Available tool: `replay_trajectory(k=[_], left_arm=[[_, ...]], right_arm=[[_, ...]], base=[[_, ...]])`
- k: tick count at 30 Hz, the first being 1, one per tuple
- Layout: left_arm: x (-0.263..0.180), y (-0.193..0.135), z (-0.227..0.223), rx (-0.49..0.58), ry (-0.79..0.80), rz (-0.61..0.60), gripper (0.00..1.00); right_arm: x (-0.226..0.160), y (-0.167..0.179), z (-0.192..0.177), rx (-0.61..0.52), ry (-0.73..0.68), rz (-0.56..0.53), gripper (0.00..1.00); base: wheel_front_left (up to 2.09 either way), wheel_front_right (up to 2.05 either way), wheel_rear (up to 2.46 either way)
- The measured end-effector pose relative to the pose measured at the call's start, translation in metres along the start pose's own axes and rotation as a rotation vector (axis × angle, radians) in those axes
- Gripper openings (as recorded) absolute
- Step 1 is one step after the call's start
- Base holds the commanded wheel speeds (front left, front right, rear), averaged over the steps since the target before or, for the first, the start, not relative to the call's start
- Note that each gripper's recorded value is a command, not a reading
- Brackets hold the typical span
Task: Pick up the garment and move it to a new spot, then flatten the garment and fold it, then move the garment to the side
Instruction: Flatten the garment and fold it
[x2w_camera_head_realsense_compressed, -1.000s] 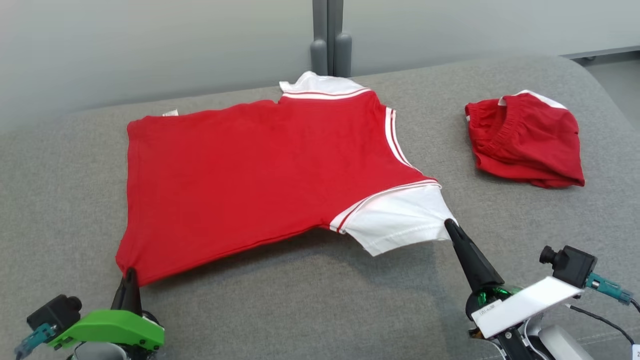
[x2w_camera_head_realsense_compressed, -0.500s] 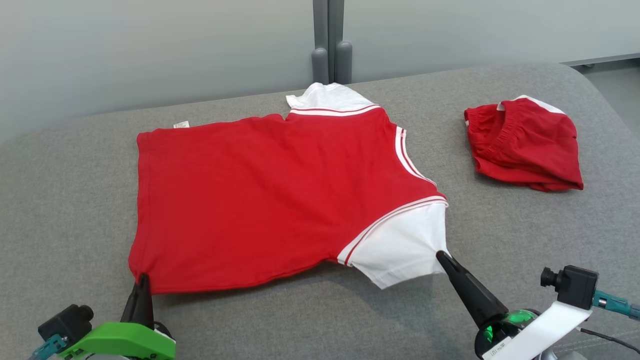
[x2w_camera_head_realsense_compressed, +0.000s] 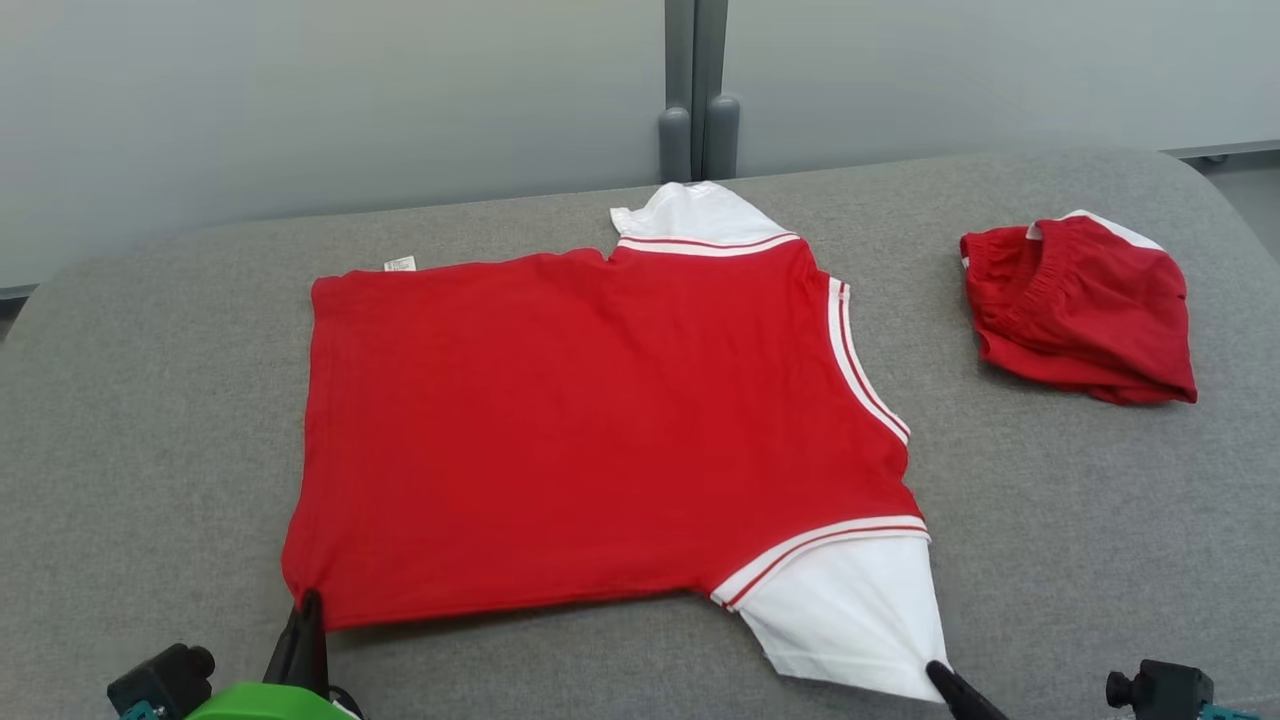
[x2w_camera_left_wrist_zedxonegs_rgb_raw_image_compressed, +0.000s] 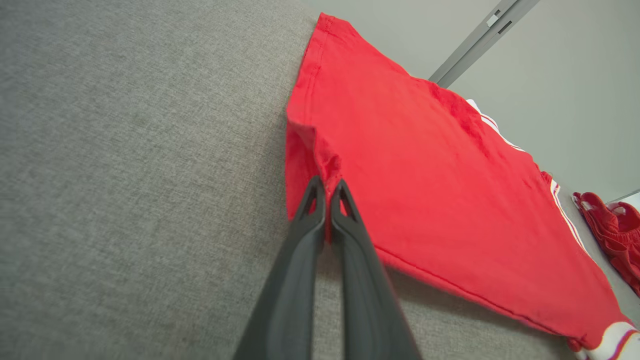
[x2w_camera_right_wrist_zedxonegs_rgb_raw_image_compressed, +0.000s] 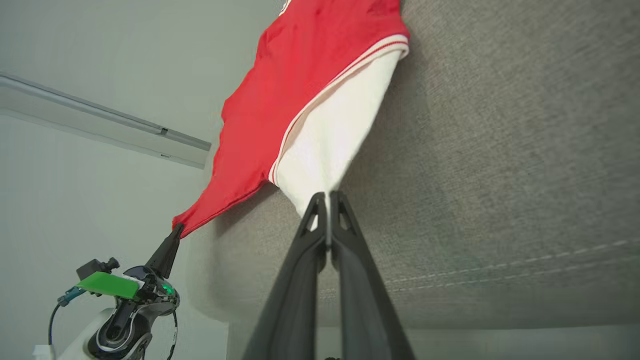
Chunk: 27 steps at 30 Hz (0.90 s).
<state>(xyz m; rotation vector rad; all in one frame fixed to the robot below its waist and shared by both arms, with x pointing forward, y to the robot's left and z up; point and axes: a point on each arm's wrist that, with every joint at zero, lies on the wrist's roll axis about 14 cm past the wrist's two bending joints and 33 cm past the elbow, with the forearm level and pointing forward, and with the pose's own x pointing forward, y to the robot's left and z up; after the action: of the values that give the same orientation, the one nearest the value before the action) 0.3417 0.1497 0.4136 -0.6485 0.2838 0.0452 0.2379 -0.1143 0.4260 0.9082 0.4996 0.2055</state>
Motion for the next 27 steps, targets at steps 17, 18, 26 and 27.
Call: replay_trajectory(k=[17,18,26,27], left_arm=[[-0.017,0.018,-0.022,0.056,0.074,0.066,0.00],[-0.017,0.019,-0.023,0.056,0.075,0.068,0.08],[-0.020,0.016,-0.036,0.081,0.118,0.062,0.42],[-0.020,0.015,-0.037,0.077,0.119,0.061,0.49]], right_arm=[[-0.002,-0.029,-0.021,0.016,0.064,-0.093,0.00],[-0.001,-0.030,-0.021,0.018,0.064,-0.094,0.00],[0.013,-0.032,-0.022,0.025,0.055,-0.107,0.04],[0.013,-0.033,-0.023,0.026,0.057,-0.111,0.14]], base=[[0.00,0.00,0.00],[0.00,0.00,0.00],[0.00,0.00,0.00],[0.00,0.00,0.00]])
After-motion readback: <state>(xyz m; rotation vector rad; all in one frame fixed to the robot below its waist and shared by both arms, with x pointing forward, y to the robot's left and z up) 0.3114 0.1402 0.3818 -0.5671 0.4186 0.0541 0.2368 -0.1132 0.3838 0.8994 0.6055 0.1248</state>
